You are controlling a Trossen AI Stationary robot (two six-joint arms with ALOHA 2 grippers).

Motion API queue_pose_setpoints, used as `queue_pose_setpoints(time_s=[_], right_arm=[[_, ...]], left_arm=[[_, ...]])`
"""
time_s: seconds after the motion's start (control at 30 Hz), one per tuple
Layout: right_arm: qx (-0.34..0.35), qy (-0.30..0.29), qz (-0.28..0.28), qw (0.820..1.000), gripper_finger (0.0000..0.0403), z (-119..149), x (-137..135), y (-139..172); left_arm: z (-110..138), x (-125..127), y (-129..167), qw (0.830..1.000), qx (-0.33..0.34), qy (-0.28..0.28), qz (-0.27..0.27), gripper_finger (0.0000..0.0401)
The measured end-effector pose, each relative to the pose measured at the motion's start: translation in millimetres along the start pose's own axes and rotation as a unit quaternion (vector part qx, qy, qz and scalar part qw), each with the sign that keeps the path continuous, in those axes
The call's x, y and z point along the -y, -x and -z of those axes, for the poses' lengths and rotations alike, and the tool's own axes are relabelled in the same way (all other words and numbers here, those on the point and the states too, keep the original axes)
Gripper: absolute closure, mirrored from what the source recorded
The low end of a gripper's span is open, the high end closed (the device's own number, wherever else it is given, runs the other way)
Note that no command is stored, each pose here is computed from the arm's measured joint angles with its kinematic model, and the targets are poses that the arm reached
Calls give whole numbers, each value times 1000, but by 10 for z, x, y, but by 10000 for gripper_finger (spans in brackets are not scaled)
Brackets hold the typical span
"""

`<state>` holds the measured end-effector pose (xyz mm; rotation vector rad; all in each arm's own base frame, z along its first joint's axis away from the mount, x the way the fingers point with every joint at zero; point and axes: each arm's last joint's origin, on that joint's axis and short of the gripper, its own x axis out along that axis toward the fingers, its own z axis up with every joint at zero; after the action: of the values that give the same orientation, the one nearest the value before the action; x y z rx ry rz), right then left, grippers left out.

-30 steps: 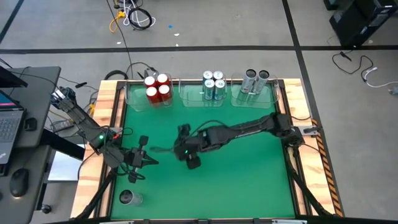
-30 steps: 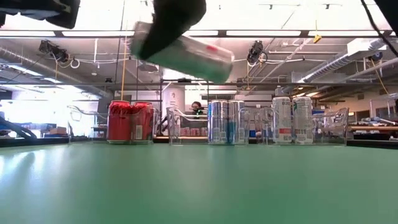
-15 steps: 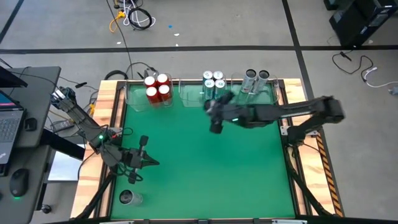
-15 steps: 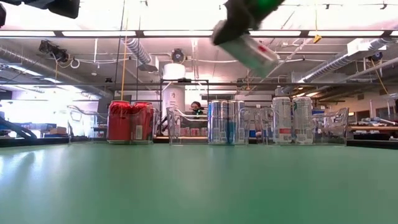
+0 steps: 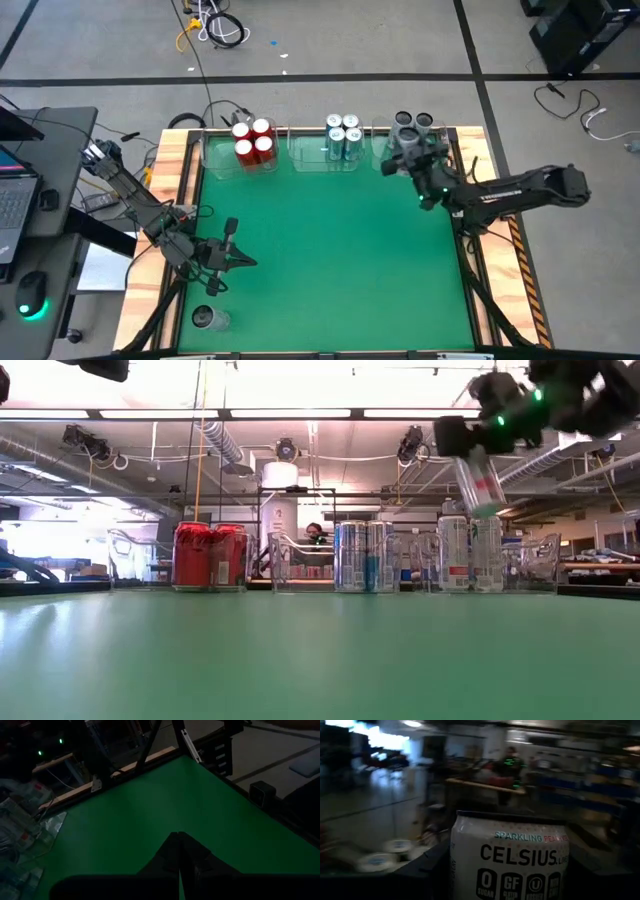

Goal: Sort soda cans
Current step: Put the white soda can into the transparent right bin

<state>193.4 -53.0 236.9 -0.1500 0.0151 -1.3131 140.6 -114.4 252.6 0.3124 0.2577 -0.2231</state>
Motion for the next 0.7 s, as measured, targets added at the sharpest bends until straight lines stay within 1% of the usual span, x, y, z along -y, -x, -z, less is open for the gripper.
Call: queue_pose_setpoints(time_s=[0.1,0.2,0.33,0.57,0.7], right_arm=[[13,-31,38,999,159,192,163,-38],[22,-45,67,996,159,344,306,-81],[42,-58,91,993,159,420,457,-159],[43,-35,109,992,159,525,560,-326],[44,-26,108,993,159,585,579,-401]], left_arm=[[0,0,0,1000,0,0,0,401],[0,0,0,1000,0,0,0,401],[0,0,0,1000,0,0,0,401],[0,-3,0,1000,0,0,-5,401],[1,-3,0,1000,-1,-1,-5,401]])
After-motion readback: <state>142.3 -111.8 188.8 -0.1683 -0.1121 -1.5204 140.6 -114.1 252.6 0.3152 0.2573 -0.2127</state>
